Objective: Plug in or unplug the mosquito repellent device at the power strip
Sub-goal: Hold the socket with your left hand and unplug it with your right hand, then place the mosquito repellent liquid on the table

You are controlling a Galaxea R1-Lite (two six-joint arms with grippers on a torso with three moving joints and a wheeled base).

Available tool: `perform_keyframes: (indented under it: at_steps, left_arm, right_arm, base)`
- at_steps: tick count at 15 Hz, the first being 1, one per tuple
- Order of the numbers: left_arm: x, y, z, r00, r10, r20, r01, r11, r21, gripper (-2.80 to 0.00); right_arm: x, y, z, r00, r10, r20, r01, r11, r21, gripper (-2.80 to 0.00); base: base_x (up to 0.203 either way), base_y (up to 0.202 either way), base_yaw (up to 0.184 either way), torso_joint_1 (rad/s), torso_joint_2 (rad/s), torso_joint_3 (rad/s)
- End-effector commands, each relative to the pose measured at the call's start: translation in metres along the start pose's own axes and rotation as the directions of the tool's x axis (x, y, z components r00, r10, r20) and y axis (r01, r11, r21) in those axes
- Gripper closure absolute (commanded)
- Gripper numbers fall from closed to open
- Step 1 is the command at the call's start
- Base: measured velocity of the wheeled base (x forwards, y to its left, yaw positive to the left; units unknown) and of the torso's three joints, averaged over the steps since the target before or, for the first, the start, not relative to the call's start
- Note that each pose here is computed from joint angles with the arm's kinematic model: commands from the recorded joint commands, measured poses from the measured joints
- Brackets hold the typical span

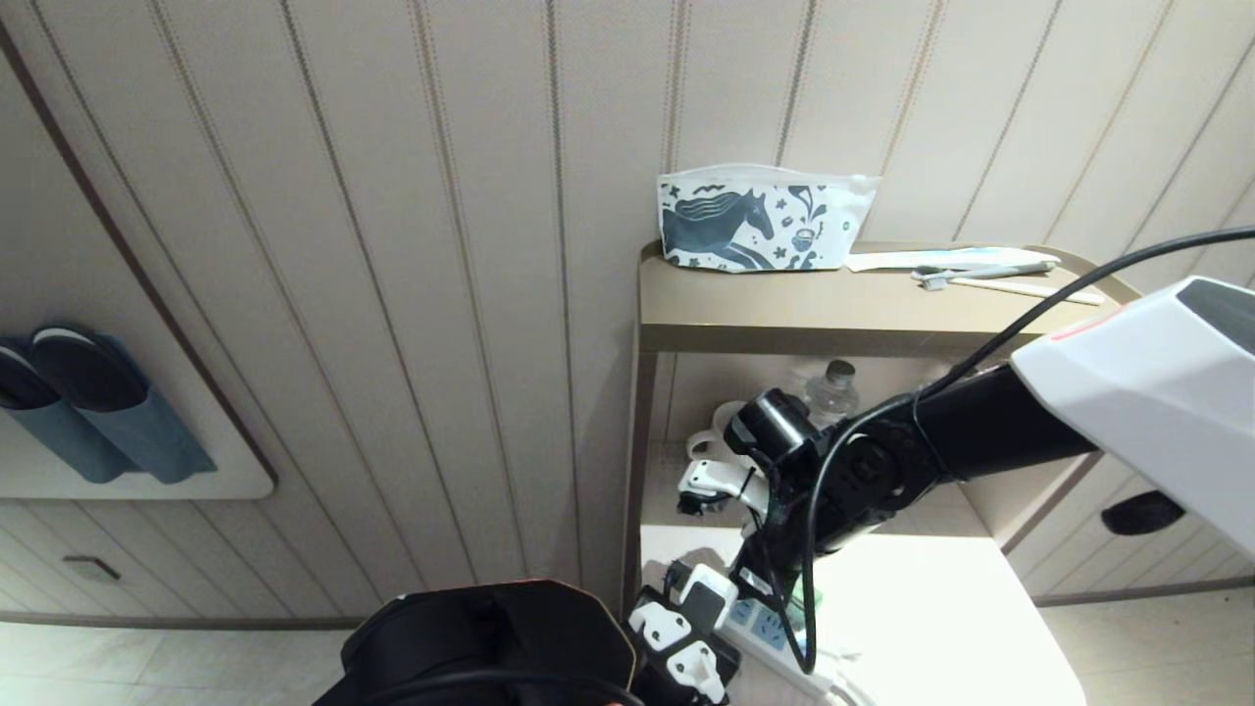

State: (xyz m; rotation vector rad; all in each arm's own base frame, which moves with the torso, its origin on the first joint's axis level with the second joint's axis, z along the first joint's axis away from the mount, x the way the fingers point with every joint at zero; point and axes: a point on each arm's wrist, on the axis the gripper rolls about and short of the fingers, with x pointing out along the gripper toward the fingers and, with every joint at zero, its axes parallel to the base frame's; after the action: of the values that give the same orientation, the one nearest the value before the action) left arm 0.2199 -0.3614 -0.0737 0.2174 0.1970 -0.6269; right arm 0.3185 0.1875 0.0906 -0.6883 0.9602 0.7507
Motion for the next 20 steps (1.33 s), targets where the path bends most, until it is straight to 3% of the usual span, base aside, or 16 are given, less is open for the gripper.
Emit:
perform_keyframes:
  at_steps: [1,4,7,11,18,20]
  left_arm:
    - [0.000,0.001,0.001,1.000,0.005,0.009,-0.005,1.000,-0.006,0.00]
    - [-0.002,0.002,0.010,0.999,0.008,0.032,-0.008,1.000,-0.017,0.00]
    - [-0.014,0.009,0.047,0.994,0.018,0.103,-0.013,0.999,-0.050,0.00]
    - [-0.027,0.040,0.090,0.982,0.083,0.172,-0.066,0.993,-0.100,0.00]
    - [-0.075,0.089,0.086,0.978,0.161,0.134,-0.146,0.983,-0.113,0.00]
    - [-0.097,0.113,0.076,0.977,0.206,0.058,-0.199,0.974,-0.106,0.00]
  right_arm:
    - [-0.007,-0.001,0.001,1.000,-0.006,0.012,0.006,1.000,-0.003,0.00]
    - [-0.023,0.000,0.001,0.999,-0.022,0.042,0.022,1.000,-0.003,0.00]
    - [-0.039,0.004,-0.004,0.998,-0.031,0.059,0.030,1.000,0.006,0.00]
    - [-0.060,0.009,-0.014,0.996,-0.041,0.079,0.040,0.999,0.010,0.00]
    - [-0.079,0.017,-0.030,0.995,-0.047,0.084,0.046,0.999,0.020,0.00]
    - [-0.085,0.020,-0.035,0.995,-0.048,0.087,0.046,0.999,0.023,0.00]
  base:
    - [0.000,0.000,0.000,0.000,0.00,0.000]
    - [0.000,0.000,0.000,0.000,0.00,0.000]
    - [0.000,0.000,0.000,0.000,0.00,0.000]
    - [0.000,0.000,0.000,0.000,0.00,0.000]
    - [0.000,0.000,0.000,0.000,0.00,0.000]
    - [0.000,0.000,0.000,0.000,0.00,0.000]
